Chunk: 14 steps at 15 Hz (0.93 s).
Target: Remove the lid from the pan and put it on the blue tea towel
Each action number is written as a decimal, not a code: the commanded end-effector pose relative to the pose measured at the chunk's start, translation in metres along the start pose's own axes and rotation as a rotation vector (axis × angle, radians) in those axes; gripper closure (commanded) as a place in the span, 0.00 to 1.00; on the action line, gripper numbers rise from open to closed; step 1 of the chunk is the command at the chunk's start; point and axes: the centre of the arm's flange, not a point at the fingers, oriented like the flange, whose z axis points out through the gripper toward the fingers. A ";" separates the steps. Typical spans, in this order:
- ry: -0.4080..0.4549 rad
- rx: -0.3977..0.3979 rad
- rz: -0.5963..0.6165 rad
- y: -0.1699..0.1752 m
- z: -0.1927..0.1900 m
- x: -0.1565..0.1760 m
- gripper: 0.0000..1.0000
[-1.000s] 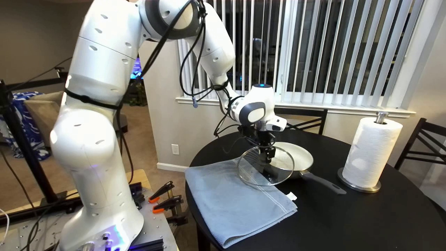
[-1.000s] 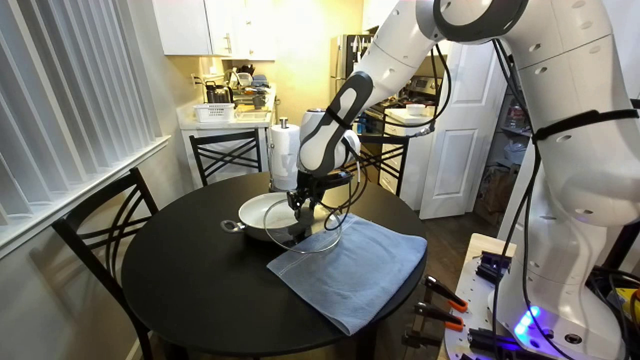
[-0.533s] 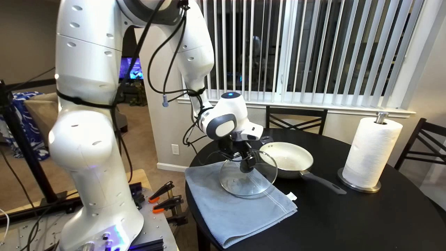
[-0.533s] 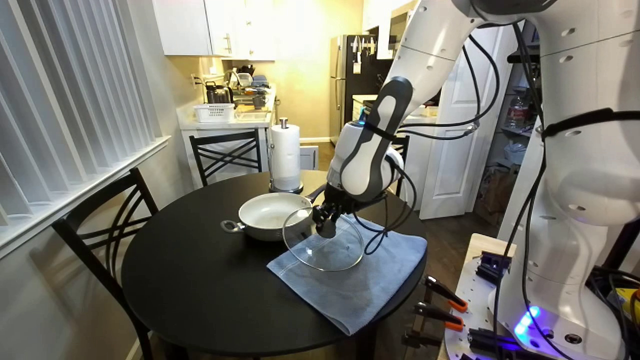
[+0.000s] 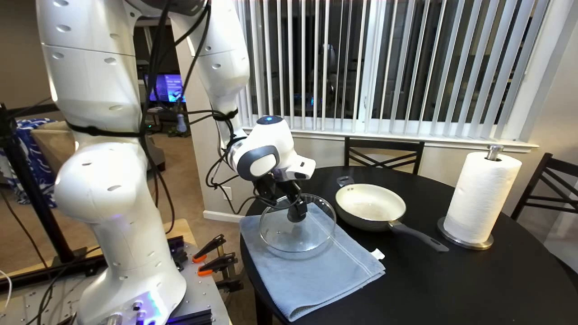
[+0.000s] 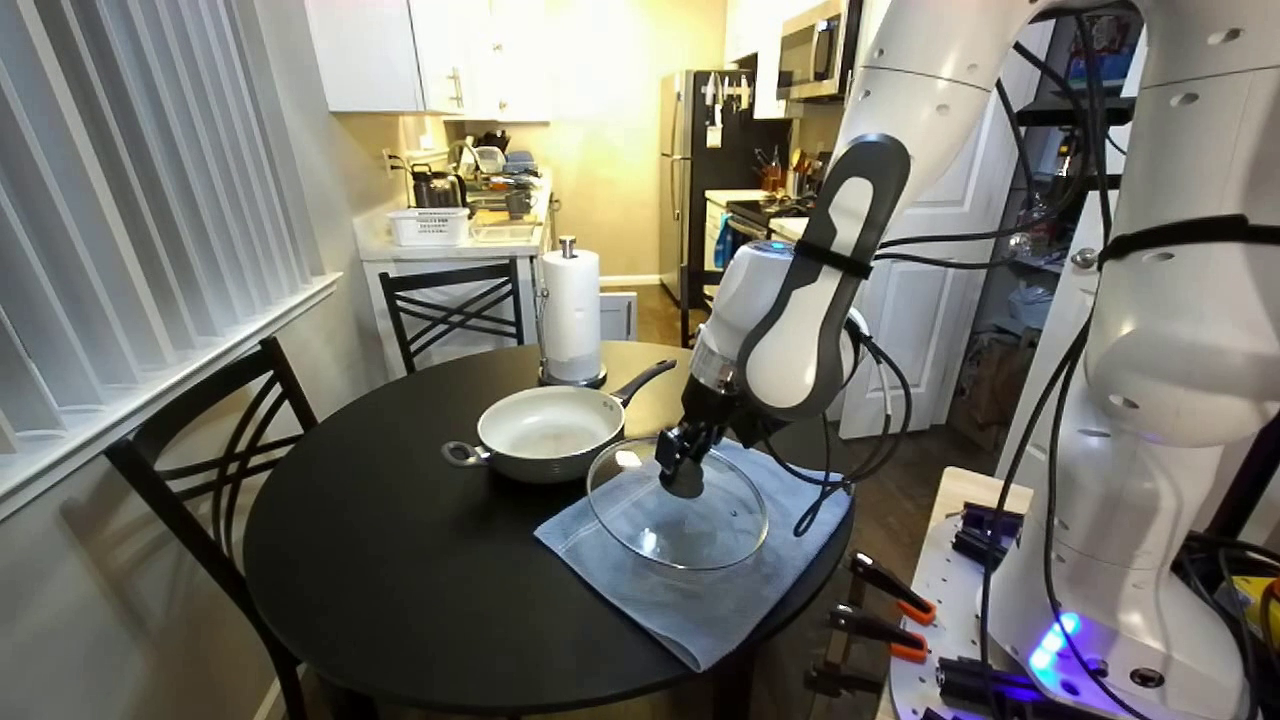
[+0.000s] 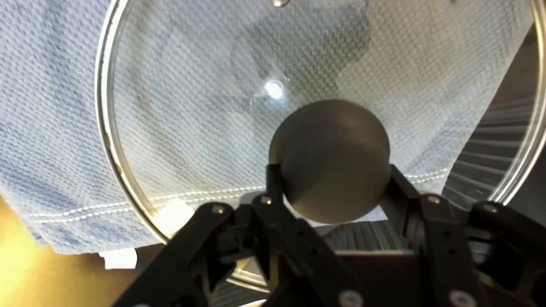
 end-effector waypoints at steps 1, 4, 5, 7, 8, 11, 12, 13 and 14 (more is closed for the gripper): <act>0.006 0.013 -0.001 0.006 -0.038 -0.020 0.67; -0.057 -0.019 0.018 0.004 -0.021 -0.003 0.67; -0.082 -0.033 0.026 0.010 -0.014 -0.001 0.67; -0.120 -0.058 0.056 0.020 -0.007 0.000 0.67; -0.137 -0.066 0.071 0.024 -0.005 0.003 0.67; -0.173 -0.078 0.103 0.035 0.006 0.023 0.67; -0.180 -0.082 0.107 0.037 0.009 0.027 0.67; -0.189 -0.085 0.106 0.035 0.012 0.032 0.67; -0.197 -0.087 0.103 0.034 0.014 0.035 0.67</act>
